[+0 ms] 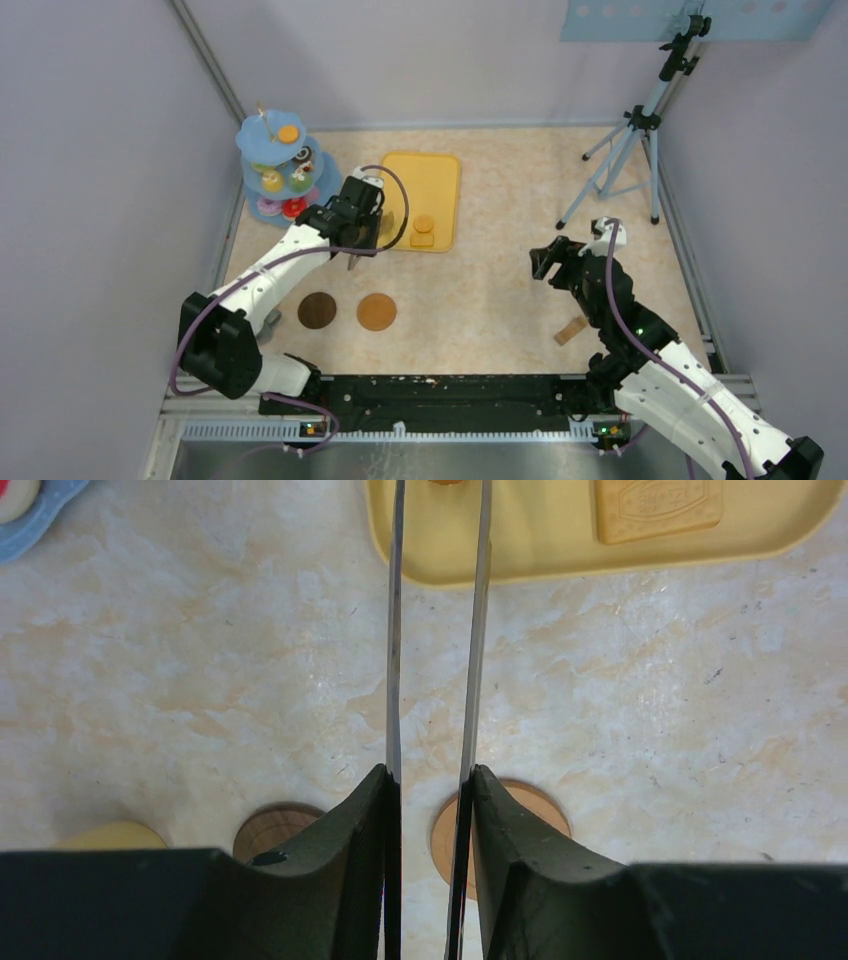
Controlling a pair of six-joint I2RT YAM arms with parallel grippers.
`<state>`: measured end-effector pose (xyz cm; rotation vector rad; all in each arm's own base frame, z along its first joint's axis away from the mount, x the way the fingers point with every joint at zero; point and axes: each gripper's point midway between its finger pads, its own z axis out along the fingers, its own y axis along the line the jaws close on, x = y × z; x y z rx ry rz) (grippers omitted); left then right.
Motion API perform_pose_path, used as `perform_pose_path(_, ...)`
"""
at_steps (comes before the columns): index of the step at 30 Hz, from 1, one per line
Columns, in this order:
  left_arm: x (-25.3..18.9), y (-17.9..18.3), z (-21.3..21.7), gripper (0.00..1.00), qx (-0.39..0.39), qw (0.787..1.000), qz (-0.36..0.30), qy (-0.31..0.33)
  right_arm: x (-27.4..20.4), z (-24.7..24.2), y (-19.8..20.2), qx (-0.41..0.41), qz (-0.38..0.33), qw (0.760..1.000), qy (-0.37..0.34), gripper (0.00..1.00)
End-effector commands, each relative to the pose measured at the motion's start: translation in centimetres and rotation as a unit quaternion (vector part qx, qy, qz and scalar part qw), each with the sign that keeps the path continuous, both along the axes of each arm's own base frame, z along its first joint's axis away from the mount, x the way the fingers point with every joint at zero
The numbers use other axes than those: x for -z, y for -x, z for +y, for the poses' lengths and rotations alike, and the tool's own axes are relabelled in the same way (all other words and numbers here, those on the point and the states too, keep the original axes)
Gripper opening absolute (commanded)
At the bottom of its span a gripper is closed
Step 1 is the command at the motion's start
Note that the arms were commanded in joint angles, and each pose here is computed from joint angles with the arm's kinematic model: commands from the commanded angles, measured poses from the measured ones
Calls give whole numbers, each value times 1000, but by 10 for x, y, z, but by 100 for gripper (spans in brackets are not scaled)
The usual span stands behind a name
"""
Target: Serve the afternoon tea
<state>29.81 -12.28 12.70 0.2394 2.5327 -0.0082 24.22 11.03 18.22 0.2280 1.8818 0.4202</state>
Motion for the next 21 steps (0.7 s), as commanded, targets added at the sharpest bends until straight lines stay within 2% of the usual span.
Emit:
perform_pose_path(1, -41, -17, -4, 25, 0, 999, -51, 15, -13, 1, -4, 3, -19, 1000, -16, 73)
perform_pose_path(8, -113, -27, 1, 18, -14, 992, -122, 27, -16, -3, -5, 11, -25, 1000, -3, 81)
perform_pose_path(13, -181, -31, 31, 18, -54, 980, -192, -9, -23, -6, -6, 14, -33, 999, 5, 84)
perform_pose_path(21, -212, -17, 86, 17, -138, 968, -203, -53, -29, -5, -7, 10, -41, 999, 9, 84)
